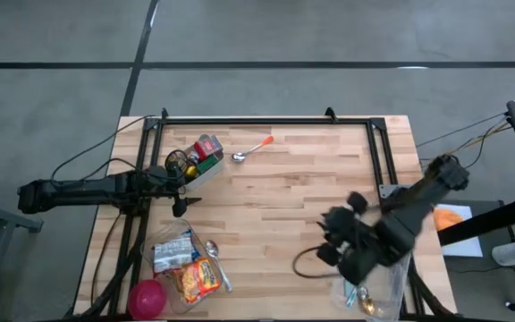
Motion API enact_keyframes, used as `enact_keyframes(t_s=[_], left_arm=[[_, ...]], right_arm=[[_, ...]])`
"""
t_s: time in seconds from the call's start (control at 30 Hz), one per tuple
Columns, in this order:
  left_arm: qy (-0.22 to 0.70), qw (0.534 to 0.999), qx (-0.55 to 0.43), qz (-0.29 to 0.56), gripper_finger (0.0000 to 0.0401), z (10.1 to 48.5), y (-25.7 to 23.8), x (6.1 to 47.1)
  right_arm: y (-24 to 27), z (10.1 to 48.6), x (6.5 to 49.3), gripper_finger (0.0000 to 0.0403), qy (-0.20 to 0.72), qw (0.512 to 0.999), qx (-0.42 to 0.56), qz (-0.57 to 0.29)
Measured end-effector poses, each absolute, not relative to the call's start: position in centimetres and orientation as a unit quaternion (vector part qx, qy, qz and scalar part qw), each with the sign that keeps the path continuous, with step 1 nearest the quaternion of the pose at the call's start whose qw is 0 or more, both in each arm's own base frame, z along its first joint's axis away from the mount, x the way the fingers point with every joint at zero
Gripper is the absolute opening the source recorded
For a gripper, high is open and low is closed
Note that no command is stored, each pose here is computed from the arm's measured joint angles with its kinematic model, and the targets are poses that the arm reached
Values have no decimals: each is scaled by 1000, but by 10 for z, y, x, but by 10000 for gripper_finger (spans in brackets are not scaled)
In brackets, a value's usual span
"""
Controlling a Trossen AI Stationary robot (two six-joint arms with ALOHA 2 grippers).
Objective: Pick & Place Food Item
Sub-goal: Put the orange spoon into the white bin
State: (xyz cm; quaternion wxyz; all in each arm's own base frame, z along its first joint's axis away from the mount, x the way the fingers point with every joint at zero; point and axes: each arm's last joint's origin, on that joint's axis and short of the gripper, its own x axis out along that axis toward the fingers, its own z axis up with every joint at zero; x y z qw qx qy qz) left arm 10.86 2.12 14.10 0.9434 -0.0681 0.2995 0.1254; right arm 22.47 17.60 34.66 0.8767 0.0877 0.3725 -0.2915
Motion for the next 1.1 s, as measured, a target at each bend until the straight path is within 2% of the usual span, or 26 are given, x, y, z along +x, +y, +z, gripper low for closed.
enact_keyframes(t_s=[0.43,0.63,1.1], left_arm=[[300,943,-68,125,383,141,21,109],[300,943,-68,125,383,141,21,109],[300,943,-68,125,383,141,21,109]], right_arm=[[89,333,316,109,437,876,-48,-196],[45,318,359,108,421,891,-94,-143],[-68,229,423,108,435,885,-122,-111]])
